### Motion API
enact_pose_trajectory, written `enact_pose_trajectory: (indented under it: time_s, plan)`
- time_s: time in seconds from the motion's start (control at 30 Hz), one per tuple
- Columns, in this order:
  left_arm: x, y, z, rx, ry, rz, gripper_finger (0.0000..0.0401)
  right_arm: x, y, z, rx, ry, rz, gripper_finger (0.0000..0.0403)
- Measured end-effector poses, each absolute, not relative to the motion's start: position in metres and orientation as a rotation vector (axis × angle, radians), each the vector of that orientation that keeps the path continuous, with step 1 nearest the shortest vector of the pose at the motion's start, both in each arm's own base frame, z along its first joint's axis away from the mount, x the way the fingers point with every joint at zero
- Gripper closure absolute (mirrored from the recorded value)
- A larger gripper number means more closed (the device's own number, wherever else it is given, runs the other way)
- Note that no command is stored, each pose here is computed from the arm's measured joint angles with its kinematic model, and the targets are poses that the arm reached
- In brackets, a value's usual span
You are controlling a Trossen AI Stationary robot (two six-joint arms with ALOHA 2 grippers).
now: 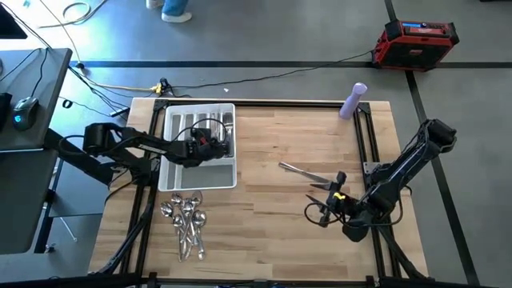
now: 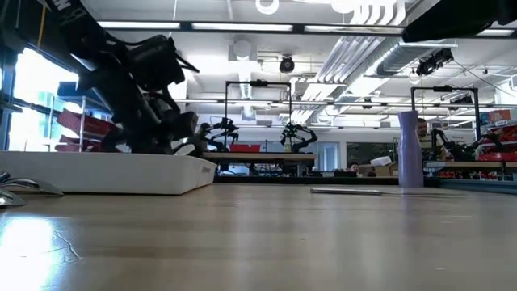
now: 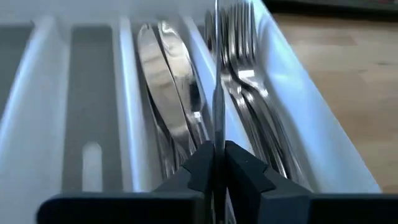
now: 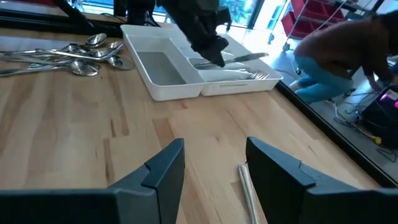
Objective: Sort silverware
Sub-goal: Put the knife in the silverware tray
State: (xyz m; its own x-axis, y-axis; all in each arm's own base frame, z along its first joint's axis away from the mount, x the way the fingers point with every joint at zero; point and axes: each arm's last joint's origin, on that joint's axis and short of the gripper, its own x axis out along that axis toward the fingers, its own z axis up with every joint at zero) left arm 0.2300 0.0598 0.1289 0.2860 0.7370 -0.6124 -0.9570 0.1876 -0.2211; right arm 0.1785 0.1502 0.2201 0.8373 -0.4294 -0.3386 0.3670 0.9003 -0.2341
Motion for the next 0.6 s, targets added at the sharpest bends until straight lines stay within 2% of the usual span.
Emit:
enact_pose_trajectory:
  time_s: [0.33,0.47,0.6]
  plan:
    - [0.226,0.049,0.157,-0.597,0.396,1.115,0.0281,0.179,0.146,0.217,-0.073,0.434,-0.424,0.0247]
    - [0.226,0.034,0.190,-0.513,0.380,0.988,0.0273,0.179,0.120,0.203,0.047,0.586,-0.573,0.0252]
    - [0.233,0.003,0.224,-0.429,0.375,0.859,0.0290,0.183,0.093,0.189,0.105,0.702,-0.783,0.0273]
